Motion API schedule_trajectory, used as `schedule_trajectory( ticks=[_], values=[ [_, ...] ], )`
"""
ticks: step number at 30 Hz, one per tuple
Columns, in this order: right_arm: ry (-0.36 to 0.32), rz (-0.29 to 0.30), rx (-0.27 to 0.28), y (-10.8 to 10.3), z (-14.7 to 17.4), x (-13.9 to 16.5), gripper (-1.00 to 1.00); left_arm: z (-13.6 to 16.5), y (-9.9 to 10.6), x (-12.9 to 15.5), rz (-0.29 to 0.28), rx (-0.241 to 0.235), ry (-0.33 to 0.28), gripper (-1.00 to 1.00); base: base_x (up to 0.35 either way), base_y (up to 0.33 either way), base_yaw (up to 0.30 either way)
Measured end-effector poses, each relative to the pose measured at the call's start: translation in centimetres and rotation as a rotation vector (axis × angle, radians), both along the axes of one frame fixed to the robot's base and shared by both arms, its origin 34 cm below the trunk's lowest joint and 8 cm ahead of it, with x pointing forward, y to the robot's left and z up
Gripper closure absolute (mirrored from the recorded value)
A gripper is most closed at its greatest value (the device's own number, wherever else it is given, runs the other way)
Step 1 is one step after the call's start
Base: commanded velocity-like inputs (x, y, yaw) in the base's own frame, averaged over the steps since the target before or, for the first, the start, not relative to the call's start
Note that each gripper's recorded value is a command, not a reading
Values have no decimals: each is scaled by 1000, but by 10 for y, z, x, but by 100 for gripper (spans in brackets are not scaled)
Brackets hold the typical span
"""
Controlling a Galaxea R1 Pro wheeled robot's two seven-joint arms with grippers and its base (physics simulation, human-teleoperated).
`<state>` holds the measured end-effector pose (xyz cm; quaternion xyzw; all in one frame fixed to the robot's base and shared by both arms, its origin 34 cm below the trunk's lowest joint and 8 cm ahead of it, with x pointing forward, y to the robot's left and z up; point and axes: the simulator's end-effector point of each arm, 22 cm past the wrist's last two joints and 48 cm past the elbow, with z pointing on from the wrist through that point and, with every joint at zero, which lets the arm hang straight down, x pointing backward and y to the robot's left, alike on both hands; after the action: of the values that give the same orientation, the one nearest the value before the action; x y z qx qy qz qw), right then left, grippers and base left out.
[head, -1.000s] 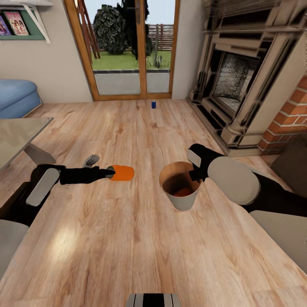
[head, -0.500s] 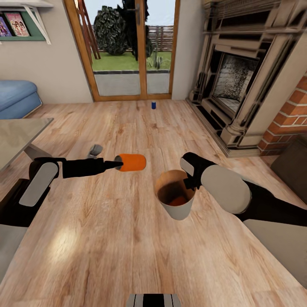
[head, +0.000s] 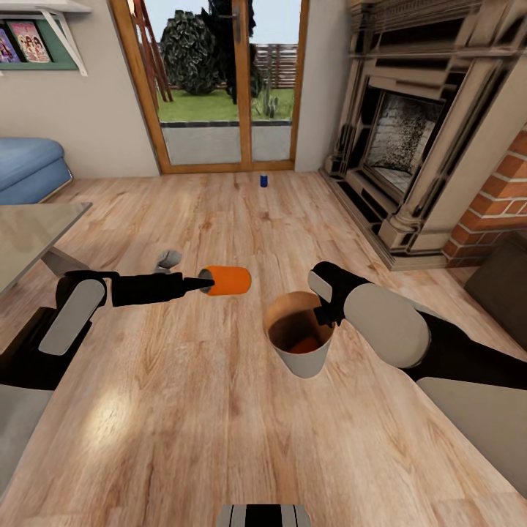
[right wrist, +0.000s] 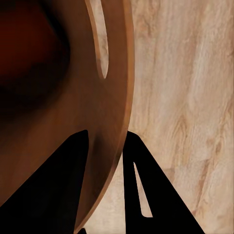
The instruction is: Put the three can of soda from the living room inside the tash can in the kitchen.
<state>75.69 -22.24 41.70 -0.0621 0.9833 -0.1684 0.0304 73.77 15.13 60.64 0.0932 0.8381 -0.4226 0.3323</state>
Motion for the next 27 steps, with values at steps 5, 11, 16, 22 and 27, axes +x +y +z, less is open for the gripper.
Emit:
schedule_trajectory(
  ticks=[5,11,16,22,27],
  values=[
    [-2,2,0,0,1,1,100,-1,-9,-3,-16,-6,5,100,0,0,0],
    [0,-2,15,3,-1,0,100,-2,-27,-7,-42,-22,11,100,0,0,0],
    [-1,1,9,2,0,1,100,-9,-57,-19,-97,-29,26,100,0,0,0],
    [2,0,13,3,-1,0,100,-17,-78,-25,-116,-14,40,100,0,0,0],
    [2,0,13,3,-1,-1,100,-19,-88,-29,-128,-9,44,100,0,0,0]
  ],
)
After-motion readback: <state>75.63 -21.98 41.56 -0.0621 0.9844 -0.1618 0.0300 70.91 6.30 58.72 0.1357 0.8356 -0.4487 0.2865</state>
